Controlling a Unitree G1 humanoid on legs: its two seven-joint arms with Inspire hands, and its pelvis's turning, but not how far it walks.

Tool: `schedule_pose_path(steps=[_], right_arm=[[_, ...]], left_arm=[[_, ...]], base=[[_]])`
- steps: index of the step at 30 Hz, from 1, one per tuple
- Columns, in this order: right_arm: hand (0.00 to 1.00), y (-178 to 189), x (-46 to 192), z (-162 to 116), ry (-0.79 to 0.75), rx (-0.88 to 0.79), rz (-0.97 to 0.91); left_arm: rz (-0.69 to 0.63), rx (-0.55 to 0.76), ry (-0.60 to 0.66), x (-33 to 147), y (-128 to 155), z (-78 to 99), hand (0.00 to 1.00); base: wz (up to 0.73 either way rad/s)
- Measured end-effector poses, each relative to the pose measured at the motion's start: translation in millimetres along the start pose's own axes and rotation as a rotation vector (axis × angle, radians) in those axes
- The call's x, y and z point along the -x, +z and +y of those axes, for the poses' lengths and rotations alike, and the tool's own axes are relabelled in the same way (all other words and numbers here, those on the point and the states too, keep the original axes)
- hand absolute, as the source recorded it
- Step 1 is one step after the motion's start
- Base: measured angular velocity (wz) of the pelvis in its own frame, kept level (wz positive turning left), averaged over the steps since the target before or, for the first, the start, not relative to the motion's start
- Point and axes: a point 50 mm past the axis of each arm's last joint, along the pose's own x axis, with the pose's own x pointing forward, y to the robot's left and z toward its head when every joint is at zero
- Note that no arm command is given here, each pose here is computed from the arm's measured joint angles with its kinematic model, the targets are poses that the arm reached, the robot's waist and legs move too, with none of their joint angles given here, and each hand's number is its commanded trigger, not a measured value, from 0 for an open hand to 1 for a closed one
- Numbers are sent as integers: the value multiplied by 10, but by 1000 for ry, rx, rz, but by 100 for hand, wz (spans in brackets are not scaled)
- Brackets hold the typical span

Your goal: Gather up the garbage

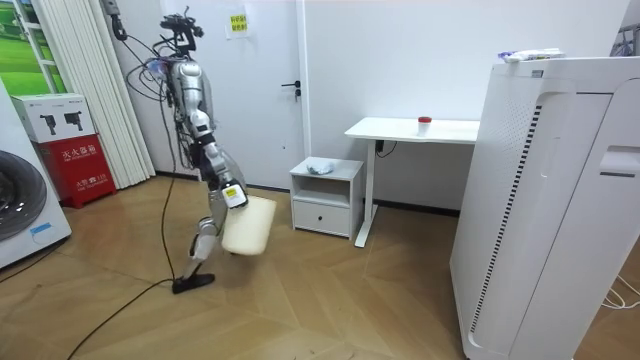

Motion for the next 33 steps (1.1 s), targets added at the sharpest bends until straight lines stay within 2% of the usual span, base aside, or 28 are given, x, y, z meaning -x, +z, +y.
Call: schedule_pose_path(steps=[5, 9, 15, 20, 23, 28, 33], right_arm=[[100, 185, -18, 18, -16, 4, -64], [100, 392, -23, 170, 40, 44, -150], [100, 549, -2, 250, 71, 59, -235], [100, 568, 7, 296, 89, 77, -273], [100, 650, 2, 306, 91, 116, -299], [100, 967, 4, 493, 141, 227, -362], [100, 1179, 29, 618, 160, 303, -409]], left_arm=[[-78, 11, 55, -35, 282, 105, 0], [-188, 14, 154, -28, 583, 246, 0], [-295, 67, 176, -1, 814, 241, 0], [-388, 55, 186, 43, 995, 242, 0], [-497, 69, 240, 117, 1198, 303, 0], [-714, 98, 349, 302, 1875, 454, 0], [-823, 135, 452, 453, 2254, 599, 0]], base=[[-10], [-14], [4], [11], [-3], [-3], [3]])
